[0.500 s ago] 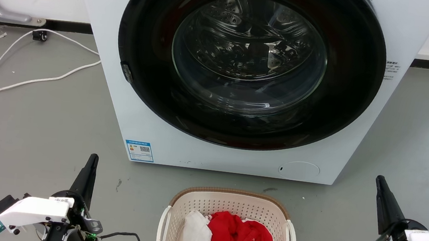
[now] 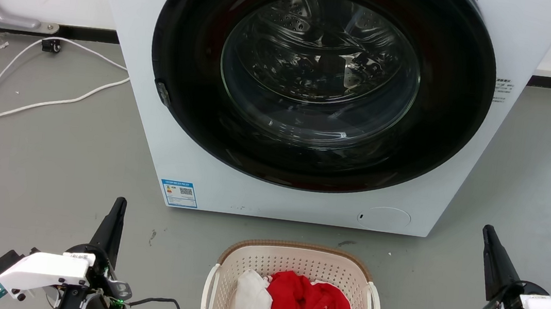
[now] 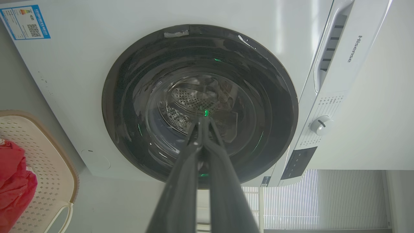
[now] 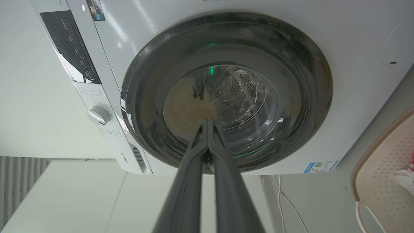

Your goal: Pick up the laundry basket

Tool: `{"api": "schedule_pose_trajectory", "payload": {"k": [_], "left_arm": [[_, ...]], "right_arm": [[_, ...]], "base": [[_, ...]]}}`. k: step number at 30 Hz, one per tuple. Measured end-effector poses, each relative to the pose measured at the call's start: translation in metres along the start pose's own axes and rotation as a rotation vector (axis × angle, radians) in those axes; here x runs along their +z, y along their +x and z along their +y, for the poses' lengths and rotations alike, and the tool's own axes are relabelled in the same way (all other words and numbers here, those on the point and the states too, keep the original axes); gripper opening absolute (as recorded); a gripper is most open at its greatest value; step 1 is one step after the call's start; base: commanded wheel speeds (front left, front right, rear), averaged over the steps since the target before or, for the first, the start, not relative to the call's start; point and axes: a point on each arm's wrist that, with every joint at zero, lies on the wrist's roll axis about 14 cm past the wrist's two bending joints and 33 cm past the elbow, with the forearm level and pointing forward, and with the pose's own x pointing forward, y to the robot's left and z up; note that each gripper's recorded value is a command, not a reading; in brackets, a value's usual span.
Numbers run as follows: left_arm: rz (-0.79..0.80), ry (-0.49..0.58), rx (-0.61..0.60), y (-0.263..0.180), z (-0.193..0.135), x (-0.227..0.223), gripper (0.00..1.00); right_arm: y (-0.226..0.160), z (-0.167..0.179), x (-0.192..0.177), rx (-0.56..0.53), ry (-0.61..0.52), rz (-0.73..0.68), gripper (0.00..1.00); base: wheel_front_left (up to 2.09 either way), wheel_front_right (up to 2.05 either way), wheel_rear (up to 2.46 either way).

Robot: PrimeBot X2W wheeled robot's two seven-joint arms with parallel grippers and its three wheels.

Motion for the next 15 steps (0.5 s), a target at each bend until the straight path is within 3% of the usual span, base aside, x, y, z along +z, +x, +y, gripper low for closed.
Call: {"api": "schedule_pose_trajectory", "payload": {"k": [11,12,15], "left_arm": [[0.000,0.000,0.000,0.000,0.000,0.000,0.00],[0.000,-0.001,0.005,0.000,0.002,0.000,1.00],[-0.002,-0.010,0.055,-0.008,0.019,-0.001,1.00]], "right_arm": [[0.000,0.000,0.000,0.000,0.001,0.000,0.00],[-0.001,-0.002,0.000,-0.004,0.001,-0.001,1.00],[-0.008,-0.019,0.000,-0.055,0.008,-0.003,1.00]], "base": [[0.00,0.00,0.00],[0.00,0.00,0.00],[0.00,0.00,0.00]]}}
